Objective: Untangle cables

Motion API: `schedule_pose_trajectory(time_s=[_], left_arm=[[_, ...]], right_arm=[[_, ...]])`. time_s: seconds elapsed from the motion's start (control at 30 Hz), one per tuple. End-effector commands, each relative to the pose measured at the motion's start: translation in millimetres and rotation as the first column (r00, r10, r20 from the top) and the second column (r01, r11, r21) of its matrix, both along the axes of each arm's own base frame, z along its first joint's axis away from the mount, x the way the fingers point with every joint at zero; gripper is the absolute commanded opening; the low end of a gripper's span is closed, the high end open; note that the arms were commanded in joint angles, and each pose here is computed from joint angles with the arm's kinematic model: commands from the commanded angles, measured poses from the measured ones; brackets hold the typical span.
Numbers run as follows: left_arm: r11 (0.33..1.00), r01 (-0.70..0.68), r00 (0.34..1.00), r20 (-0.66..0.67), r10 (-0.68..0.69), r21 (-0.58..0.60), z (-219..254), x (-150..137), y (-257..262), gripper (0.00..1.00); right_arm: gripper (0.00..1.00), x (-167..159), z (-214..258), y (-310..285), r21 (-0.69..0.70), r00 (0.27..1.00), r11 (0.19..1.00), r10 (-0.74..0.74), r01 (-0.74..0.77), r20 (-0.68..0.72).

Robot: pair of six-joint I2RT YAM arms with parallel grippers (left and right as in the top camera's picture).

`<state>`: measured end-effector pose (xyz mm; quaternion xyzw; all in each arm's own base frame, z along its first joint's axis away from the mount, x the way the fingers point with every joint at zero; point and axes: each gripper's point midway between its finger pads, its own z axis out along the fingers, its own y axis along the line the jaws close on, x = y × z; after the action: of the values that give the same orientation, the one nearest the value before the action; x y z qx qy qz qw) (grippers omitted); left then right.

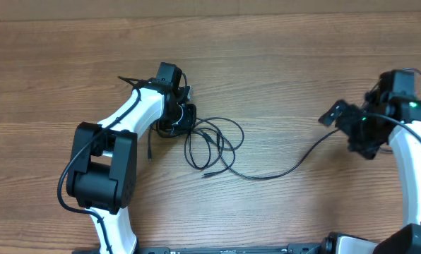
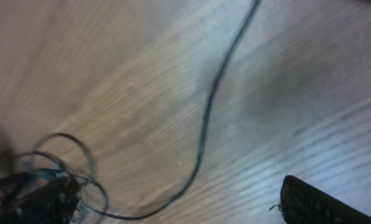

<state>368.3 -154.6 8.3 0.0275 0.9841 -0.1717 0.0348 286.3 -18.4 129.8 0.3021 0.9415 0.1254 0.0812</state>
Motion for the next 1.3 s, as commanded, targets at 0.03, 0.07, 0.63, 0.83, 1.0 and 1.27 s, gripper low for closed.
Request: schedule_pose_trajectory(time_s=[0.03, 0.07, 0.63, 0.83, 1.0, 1.27], left_arm=[[1.000, 0.026, 1.000, -0.008, -0.026, 0.013, -7, -4, 0, 0.04], [1.000, 0.026, 1.000, -0.008, -0.026, 0.013, -7, -4, 0, 0.04], [1.000, 0.026, 1.000, -0.010, -0.026, 0.013, -7, -5, 0, 0.04], [1.000, 0.026, 1.000, -0.012, -0.026, 0.014, -7, -5, 0, 0.04], [1.000, 0.026, 1.000, -0.015, -0.026, 0.014, -7, -6, 0, 0.04], [0.999, 0.027, 0.999, -0.033, -0.026, 0.019, -8, -10, 1, 0.04]], right_arm=[[1.00, -20, -38, 22, 0.002, 0.992, 1.000, 0.014, -0.014, -0.123], [1.00, -24, -44, 27, 0.002, 0.989, 1.000, 0.021, -0.021, -0.143], [1.00, -65, -84, 141, 0.004, 0.964, 0.990, 0.139, -0.142, -0.225], [1.00, -59, -80, 193, 0.063, 0.987, 0.998, 0.002, 0.009, -0.162], [1.00, -56, -81, 202, 0.018, 0.969, 0.975, -0.216, 0.220, -0.119], [1.00, -53, -82, 194, -0.070, 0.955, 0.953, -0.295, 0.293, -0.016]])
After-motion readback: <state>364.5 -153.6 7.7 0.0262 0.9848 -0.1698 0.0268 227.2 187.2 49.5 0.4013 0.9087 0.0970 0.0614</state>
